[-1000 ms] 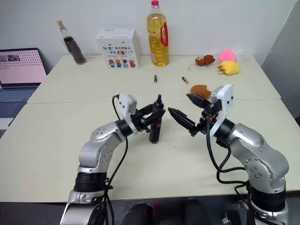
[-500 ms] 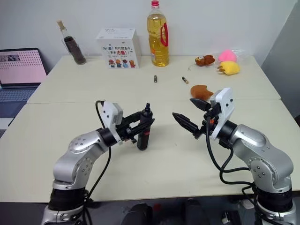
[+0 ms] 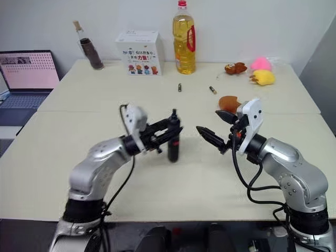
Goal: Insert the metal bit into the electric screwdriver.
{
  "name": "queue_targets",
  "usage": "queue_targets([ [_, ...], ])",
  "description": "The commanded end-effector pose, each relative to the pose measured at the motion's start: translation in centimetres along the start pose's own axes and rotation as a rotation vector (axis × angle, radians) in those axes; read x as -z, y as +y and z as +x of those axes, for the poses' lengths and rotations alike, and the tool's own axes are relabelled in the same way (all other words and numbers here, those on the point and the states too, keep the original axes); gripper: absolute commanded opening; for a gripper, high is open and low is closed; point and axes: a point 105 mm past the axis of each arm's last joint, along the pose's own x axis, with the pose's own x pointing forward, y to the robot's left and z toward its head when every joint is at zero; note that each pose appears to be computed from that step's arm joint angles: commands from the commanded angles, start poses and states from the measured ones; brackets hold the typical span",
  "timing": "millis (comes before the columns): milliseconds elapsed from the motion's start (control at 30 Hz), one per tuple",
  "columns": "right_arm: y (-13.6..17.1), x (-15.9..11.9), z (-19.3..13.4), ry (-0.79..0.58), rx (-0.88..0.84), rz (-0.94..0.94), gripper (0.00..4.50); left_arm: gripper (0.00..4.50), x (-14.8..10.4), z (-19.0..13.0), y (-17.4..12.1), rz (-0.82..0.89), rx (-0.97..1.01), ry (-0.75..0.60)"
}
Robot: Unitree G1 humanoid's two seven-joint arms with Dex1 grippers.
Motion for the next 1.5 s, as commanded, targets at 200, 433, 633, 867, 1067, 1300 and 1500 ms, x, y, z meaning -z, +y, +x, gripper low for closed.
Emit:
queue_targets([
  [200,-2.2,-1.2,-1.7,-0.017,0.085,-0.082,4.5,1.69,-3.0,3.5,-0.8,0.074,0.088,-0.121],
  [433,-1.5,-0.4,-2.6,-0.004,0.1,-0.059,4.5,1.69,1.2,-0.3,0.8,0.057,0.001,-0.024],
  [633,-0.9,1.0,-2.8,0.019,0.088,-0.008,4.5,1.69,3.6,-1.1,1.1,0.038,-0.059,-0.001],
  [867,-0.8,2.2,-3.0,0.043,0.093,0.008,4.5,1.69,4.4,-2.5,0.6,0.035,-0.079,0.027],
  [1067,-1.9,2.5,-2.9,0.068,0.12,-0.023,4.5,1.69,3.9,-2.8,0.6,0.056,-0.077,0.04],
  [1300,-4.5,3.3,-4.3,0.142,0.197,-0.072,4.5,1.69,0.5,-2.2,0.1,0.088,-0.029,-0.014],
  [1500,-9.9,5.5,-7.4,0.386,0.363,-0.184,4.5,1.69,0.0,-0.6,-0.7,0.084,0.019,-0.047],
])
